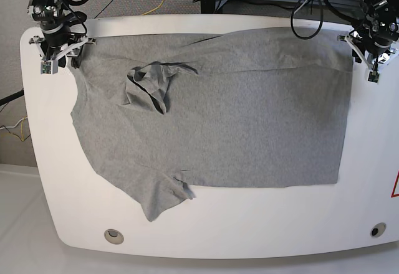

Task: Fold the T-shirt properly
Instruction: 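Release the shoulder corners and lift both grippers off the shirt, then move both grippers along the shirt's side edges toward the hem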

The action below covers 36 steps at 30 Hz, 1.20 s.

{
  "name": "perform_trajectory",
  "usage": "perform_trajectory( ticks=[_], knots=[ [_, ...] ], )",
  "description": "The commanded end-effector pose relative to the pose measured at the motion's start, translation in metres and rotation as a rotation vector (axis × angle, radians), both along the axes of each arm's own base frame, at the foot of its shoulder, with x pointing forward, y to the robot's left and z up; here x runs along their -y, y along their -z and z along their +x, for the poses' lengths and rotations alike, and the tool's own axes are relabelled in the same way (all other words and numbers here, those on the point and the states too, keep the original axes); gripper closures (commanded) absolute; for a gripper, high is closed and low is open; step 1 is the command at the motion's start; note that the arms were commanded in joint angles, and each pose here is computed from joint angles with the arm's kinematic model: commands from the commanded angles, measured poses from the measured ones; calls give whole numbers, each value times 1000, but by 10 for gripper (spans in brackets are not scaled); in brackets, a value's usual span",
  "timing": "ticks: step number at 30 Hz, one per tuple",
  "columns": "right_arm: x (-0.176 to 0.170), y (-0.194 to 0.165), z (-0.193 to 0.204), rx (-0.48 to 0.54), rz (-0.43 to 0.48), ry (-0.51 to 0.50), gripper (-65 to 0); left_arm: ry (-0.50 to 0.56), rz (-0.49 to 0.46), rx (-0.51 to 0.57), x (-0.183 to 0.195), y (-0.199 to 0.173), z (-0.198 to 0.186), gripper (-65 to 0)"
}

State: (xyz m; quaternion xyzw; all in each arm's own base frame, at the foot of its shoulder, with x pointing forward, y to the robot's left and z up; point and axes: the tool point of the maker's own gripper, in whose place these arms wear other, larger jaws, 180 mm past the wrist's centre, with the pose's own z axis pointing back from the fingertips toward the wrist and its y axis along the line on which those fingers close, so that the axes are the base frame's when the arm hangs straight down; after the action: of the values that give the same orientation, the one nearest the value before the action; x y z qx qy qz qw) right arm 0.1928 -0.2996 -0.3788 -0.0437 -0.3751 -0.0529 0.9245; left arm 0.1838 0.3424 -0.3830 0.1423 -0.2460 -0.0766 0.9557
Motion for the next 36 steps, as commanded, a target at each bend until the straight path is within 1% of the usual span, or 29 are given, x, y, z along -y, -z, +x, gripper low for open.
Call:
perform_trajectory(
  ticks=[1,6,12,18,21,26,28,30,35,36],
  knots=[
    [2,-16,12,39,-21,-15,-237,9,25,32,-5,-11,6,-173],
    [1,-22,22,48,-21,-19,-238,12,33,37,-7,-14,9,-173],
    [1,-32,40,79,-19,-18,-238,26,79,95,-15,-37,27,-173],
    [7,-48,62,98,-44,-35,-241,21,137,169,-29,-67,44,-174],
    [8,-57,75,104,-45,-36,-277,30,173,200,-38,-83,56,-175],
    [13,-79,99,156,-60,-36,-435,36,197,238,-44,-99,69,-182],
    [13,-87,109,184,-58,-34,-482,36,199,259,-44,-105,75,-209],
    [13,-94,120,209,-53,-34,-513,35,206,280,-47,-112,82,-263],
    [3,-102,152,217,-65,-105,-511,58,176,311,-37,-115,106,-428],
    [1,-100,155,211,-62,-113,-511,62,173,314,-36,-115,108,-444]
  ],
)
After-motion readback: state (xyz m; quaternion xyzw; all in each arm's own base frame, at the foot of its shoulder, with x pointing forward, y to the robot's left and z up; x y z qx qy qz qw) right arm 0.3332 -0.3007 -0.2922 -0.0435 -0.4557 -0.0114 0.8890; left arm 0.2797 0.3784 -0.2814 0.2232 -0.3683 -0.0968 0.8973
